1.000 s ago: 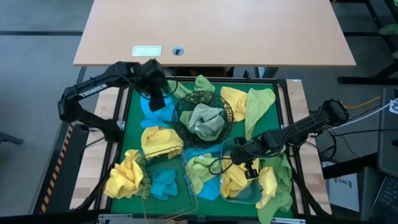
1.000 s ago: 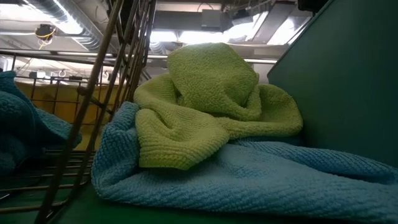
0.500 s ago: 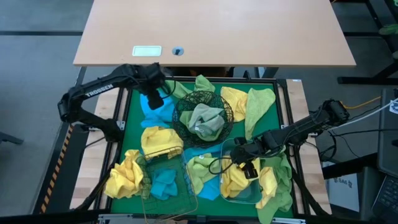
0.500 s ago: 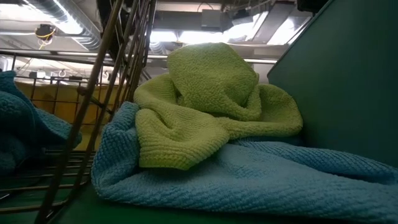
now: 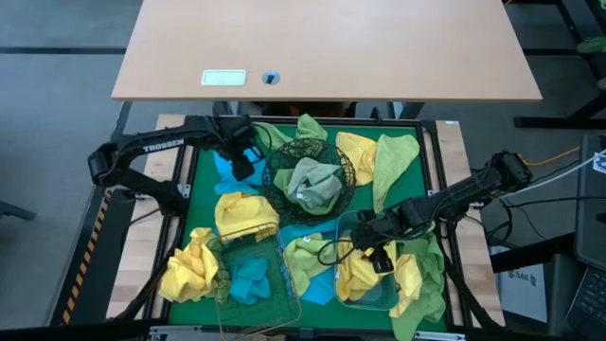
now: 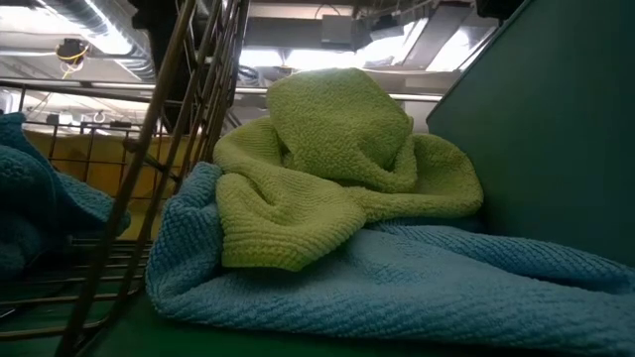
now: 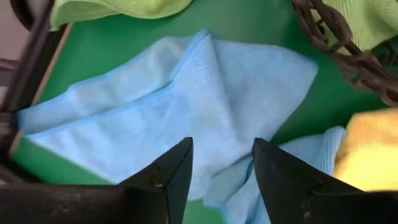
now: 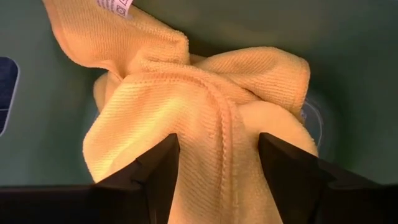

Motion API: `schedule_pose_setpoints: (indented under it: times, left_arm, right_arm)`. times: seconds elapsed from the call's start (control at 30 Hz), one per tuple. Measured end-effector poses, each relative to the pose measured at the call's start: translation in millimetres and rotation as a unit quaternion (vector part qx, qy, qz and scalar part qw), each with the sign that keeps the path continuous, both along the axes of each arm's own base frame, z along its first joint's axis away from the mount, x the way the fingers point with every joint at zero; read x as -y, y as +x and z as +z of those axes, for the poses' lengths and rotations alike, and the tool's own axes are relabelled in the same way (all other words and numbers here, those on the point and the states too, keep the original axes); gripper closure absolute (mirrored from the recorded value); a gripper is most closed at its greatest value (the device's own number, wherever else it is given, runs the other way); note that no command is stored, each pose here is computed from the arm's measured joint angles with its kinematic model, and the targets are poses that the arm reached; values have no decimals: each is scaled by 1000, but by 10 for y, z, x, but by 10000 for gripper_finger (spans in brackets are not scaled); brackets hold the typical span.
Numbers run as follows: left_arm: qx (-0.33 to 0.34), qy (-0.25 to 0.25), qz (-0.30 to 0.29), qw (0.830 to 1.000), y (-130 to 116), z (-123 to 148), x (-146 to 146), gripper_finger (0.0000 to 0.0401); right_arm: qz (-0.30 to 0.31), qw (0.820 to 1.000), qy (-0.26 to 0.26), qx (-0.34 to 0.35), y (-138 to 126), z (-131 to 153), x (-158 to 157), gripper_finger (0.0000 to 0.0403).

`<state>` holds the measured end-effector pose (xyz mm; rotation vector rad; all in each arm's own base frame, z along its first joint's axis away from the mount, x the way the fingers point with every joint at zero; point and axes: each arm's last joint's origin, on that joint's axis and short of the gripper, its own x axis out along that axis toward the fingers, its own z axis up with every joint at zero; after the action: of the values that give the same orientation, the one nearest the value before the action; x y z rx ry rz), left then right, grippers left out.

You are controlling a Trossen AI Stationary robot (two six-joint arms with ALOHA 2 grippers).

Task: Sort microfiber towel by color & place in baskets
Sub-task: Put the yellow microfiber cloth into the blue bin, then put the blue microfiber cloth into the wire basket

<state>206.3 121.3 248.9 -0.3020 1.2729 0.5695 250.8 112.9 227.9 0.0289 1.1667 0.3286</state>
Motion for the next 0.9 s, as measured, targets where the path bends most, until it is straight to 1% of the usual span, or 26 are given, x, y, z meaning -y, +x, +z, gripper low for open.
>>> schedule_pose_setpoints:
  times: [0.1,0.3,0.47,0.67,0.9]
  left_arm:
    - [16,3,6,1000,12,-117,-6,236]
    - [29,8,13,999,-5,-359,4,236]
    - [44,10,28,999,-32,-545,19,236]
    - [53,11,36,998,-83,-736,48,236]
    - [57,14,36,998,-119,-847,68,236]
  right_arm:
    - [0,1000,-2,-4,2,43,-1,184]
    - [0,1000,-9,-20,-2,248,1,184]
    - [0,1000,-1,-3,37,434,-16,184]
    - [3,1000,5,15,60,713,-26,184]
    - [26,999,-1,41,28,1145,-10,185]
